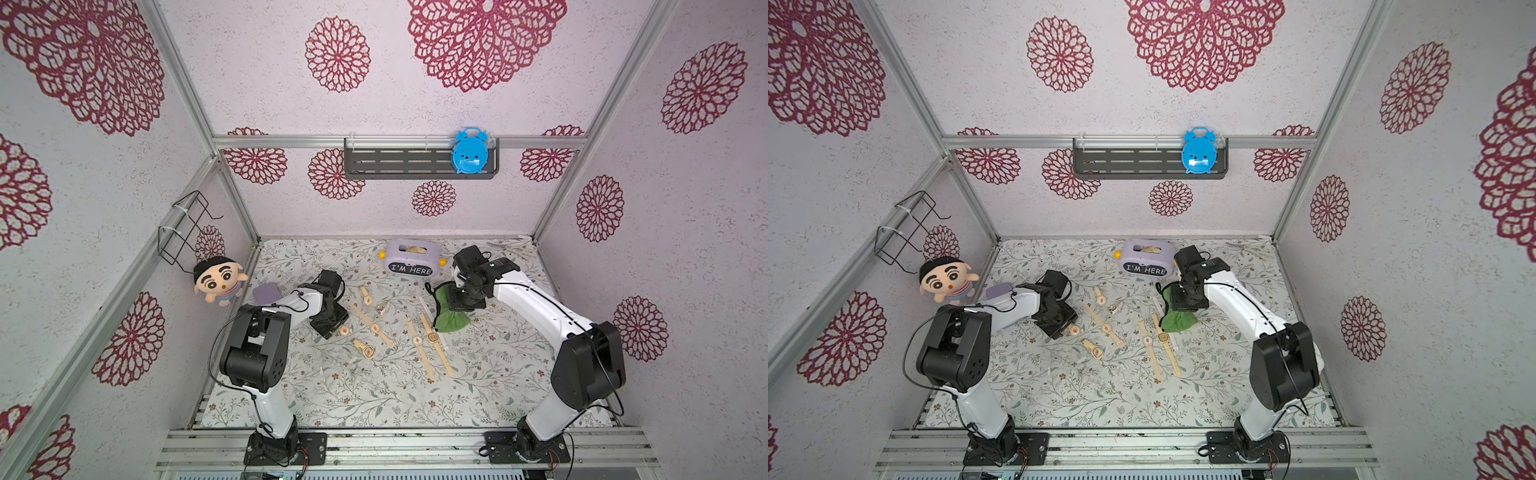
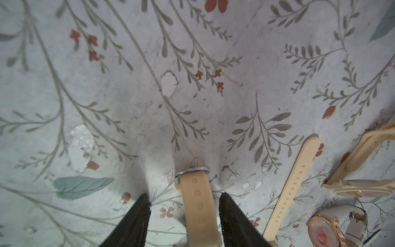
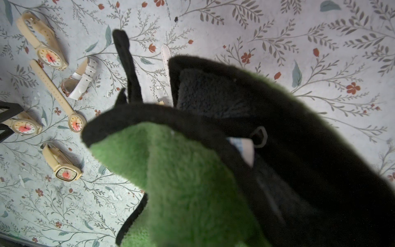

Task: Wipe the watch dial
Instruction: Pick up the watch at the center of the board.

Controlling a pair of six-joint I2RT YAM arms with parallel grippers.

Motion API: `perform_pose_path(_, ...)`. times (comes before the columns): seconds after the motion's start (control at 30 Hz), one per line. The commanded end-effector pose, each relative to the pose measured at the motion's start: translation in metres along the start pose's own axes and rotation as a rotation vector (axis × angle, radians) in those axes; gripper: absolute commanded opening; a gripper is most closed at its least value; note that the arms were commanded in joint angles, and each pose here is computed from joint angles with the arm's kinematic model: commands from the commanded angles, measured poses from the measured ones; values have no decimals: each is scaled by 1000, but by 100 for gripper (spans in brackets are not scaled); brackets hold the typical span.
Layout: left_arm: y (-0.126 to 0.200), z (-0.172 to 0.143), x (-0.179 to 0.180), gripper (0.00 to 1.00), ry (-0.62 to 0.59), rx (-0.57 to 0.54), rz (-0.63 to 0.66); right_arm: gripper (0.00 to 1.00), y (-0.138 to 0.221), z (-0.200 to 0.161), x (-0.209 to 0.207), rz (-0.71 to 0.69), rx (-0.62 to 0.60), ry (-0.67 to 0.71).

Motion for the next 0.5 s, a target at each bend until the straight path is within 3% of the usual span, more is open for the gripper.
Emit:
perform_pose_path(0.0, -5, 4, -12, 46, -18, 4, -37, 0, -2, 1, 7, 13, -10, -4)
perform_pose_path(0.3, 3, 4, -19, 18, -31, 15, -52, 0, 6, 7, 22, 26, -35, 34)
perform_pose_path(0.47, 21, 4, -29, 14, -40, 10, -86, 0, 12, 11, 29, 38, -53, 48)
Point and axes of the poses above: each gripper's point midway between its finger pads, its own y axis back along the fingers, its own x axis along the line the jaws close on, z = x × y, the point moved 4 cm from there along y, back along the fingers, and after that the axes turned 13 degrees about y, right-handed, at the moved point
